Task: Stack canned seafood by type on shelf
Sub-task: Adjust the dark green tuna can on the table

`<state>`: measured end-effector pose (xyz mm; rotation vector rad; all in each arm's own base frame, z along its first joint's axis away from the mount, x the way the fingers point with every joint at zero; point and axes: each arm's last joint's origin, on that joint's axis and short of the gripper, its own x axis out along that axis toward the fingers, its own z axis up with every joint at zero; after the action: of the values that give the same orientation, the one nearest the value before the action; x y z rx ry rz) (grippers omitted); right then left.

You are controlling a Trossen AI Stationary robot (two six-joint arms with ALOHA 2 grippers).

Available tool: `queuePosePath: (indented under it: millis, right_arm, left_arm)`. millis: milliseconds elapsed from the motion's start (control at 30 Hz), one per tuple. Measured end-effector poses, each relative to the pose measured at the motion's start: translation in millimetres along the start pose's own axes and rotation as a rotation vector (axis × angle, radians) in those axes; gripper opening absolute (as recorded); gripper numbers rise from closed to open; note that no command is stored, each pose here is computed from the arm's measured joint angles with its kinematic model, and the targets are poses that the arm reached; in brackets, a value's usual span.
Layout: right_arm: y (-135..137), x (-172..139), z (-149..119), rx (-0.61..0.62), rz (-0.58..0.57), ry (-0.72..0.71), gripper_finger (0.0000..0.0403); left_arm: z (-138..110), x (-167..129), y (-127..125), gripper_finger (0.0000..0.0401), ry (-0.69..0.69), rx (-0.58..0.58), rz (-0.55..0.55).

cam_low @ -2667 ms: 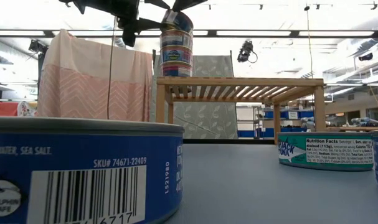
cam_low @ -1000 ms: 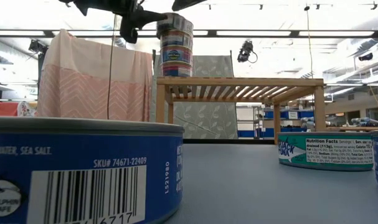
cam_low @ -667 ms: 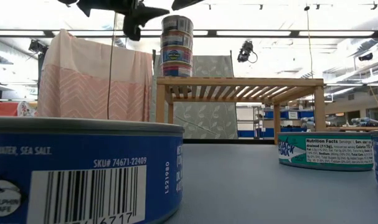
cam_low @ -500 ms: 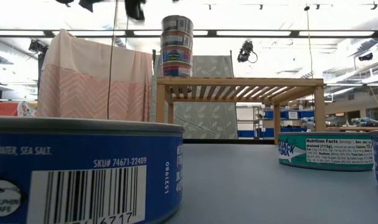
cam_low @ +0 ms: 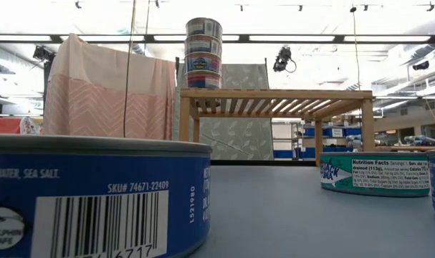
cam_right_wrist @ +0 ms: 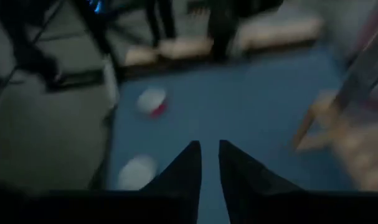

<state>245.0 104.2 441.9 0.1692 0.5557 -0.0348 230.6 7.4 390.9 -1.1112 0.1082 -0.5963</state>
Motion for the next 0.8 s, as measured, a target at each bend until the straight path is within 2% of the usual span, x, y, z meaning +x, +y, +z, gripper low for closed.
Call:
queuePosePath:
  millis: [100,200,300,400,500,567,667,800]
  right_arm:
    - [20.0,-2.5,-25.2,0.060,0.010,0.164,0.0053]
    - [38.8,4.4,-55.9,0.049,-0.071,0.309,0.0043]
    - [56.7,22.2,-93.1,0.033,-0.144,0.413,0.0035]
    - [69.5,39.2,-131.6,0.074,-0.204,0.477,0.0027]
    - [77.0,54.1,-168.5,0.158,-0.245,0.496,0.0020]
    - [79.5,63.7,-188.5,0.216,-0.233,0.481,0.0017]
    - [81.1,77.4,-208.9,0.311,-0.177,0.424,0.0013]
    - [79.5,93.1,-233.8,0.385,-0.085,0.377,0.0015]
  left_arm:
    - [-13.3,15.4,19.9,0.0223,0.016,-0.007,0.132]
    - [-29.1,28.3,37.8,0.0223,0.082,-0.064,0.238]
    - [-46.2,43.3,49.3,0.0223,0.136,-0.087,0.286]
    - [-61.9,54.0,48.4,0.0223,0.119,-0.063,0.306]
    - [-76.8,59.7,40.8,0.0223,0.098,-0.041,0.314]
    - [-88.3,61.1,33.8,0.0223,0.079,-0.038,0.331]
    - [-103.5,59.7,18.0,0.0223,0.036,-0.024,0.334]
    - [-132.8,55.4,10.6,0.0223,0.029,-0.013,0.455]
